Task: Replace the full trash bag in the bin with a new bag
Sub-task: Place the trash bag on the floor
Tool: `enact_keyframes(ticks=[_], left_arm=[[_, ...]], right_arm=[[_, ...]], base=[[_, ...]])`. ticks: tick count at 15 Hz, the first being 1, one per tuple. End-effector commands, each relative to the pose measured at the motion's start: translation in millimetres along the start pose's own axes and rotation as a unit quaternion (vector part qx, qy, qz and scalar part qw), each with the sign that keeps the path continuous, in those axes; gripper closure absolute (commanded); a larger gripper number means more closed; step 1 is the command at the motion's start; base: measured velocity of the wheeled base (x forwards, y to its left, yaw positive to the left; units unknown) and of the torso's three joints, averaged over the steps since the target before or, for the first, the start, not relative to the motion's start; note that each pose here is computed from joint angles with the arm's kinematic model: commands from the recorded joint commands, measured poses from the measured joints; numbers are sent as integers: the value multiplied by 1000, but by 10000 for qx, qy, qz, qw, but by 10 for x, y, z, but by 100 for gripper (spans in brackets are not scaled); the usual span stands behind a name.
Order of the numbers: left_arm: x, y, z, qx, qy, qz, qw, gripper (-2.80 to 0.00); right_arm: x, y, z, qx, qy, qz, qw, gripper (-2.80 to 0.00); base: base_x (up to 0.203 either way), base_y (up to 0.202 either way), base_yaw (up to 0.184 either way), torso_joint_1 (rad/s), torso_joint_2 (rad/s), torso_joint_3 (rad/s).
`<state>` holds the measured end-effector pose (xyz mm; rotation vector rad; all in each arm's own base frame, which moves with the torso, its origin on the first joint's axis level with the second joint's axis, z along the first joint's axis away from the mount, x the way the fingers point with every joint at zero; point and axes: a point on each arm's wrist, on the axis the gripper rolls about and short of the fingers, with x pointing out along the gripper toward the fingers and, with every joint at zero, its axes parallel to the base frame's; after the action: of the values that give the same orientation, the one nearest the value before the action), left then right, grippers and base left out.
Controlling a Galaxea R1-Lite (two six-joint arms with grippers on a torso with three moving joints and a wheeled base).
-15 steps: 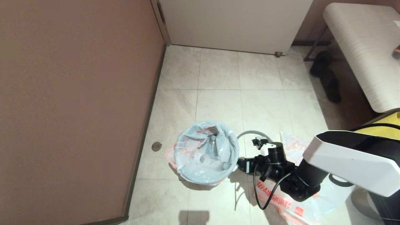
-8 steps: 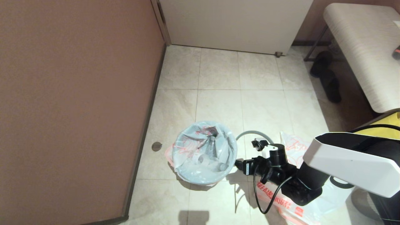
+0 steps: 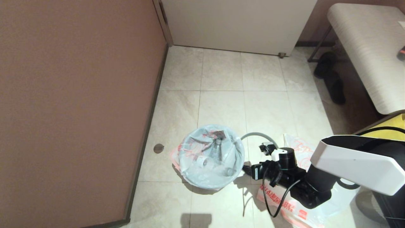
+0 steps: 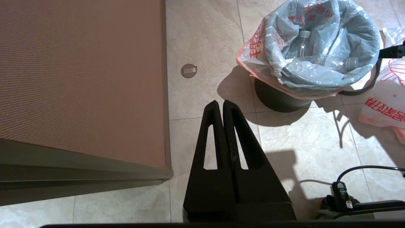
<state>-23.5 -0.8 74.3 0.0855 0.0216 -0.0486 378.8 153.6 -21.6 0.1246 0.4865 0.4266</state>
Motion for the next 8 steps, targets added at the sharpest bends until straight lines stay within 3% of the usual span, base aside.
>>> enact_keyframes(ticks=[1,6,8], left_arm=[[1,0,0,5,5,-1,10000,0],[1,0,1,3,-2,-3,10000,0],[1,0,0,0,4,0,10000,0]], right_arm=[[-25,-58,13,42,-20,-40,10000,-280],[-151,20,-47,9,29,188,9998,-280],[-150,154,-96,-56,108,360,9993,-280]], base=[[0,0,0,0,0,0],[0,0,0,0,0,0],[0,0,0,0,0,0]])
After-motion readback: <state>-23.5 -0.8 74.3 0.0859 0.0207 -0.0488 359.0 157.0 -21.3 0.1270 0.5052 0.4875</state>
